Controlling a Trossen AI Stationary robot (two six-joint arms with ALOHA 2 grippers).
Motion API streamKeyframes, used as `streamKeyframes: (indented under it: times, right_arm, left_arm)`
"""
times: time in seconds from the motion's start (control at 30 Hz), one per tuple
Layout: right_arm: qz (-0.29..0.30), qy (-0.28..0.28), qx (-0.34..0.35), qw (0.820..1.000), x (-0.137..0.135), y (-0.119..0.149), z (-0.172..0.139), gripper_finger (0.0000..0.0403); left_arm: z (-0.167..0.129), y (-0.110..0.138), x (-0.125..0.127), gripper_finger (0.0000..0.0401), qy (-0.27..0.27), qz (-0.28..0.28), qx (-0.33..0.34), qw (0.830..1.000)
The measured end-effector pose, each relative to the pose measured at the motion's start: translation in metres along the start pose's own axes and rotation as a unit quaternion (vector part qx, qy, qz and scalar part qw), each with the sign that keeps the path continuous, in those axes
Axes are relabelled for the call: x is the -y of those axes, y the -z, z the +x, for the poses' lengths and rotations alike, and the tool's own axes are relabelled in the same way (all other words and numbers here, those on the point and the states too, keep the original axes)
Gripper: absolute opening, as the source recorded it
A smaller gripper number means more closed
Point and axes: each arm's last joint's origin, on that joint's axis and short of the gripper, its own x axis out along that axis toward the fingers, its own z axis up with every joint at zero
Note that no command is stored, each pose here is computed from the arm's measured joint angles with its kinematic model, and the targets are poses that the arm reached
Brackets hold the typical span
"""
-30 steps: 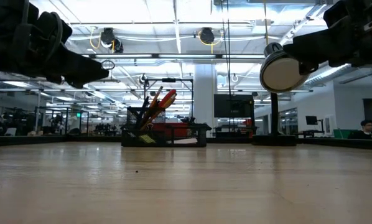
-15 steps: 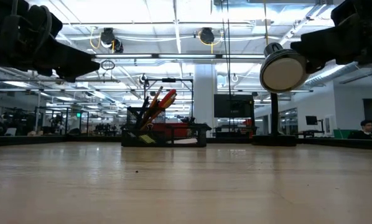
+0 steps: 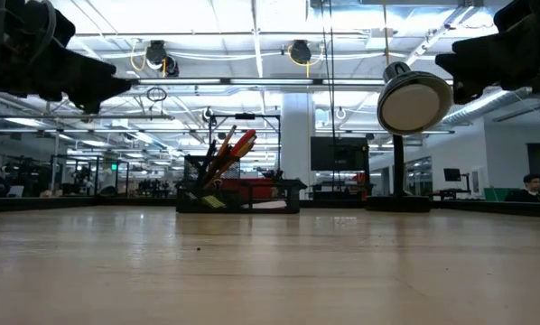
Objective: Pick and place office supplies into organizer
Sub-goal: Return to Home Position
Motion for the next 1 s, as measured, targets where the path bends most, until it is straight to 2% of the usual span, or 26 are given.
streamKeyframes:
  times: [0.13,0.37,0.43,0.57,1.0]
  right_arm:
    - [-0.003,0.001,-0.001,1.0,0.0,0.001,-0.003,0.013]
    - [0.013,0.001,-0.026,1.0,0.0,0.006,-0.006,0.013]
    - [0.013,0.0,-0.025,1.0,0.0,0.006,-0.006,0.013]
    - [0.007,0.002,-0.024,1.0,0.0,0.005,-0.006,0.013]
    - [-0.014,0.004,-0.025,1.0,0.001,0.006,-0.006,0.013]
  left_arm:
    - [-0.005,-0.004,-0.001,0.023,0.0,-0.002,0.022,1.0]
    - [-0.014,0.002,-0.002,0.023,-0.001,-0.009,0.001,1.0]
    - [-0.017,-0.001,-0.002,0.023,0.002,-0.014,0.015,1.0]
    - [-0.02,-0.004,-0.002,0.023,0.013,-0.003,0.037,0.999]
    - [-0.02,-0.003,-0.002,0.023,0.014,0.002,0.031,0.999]
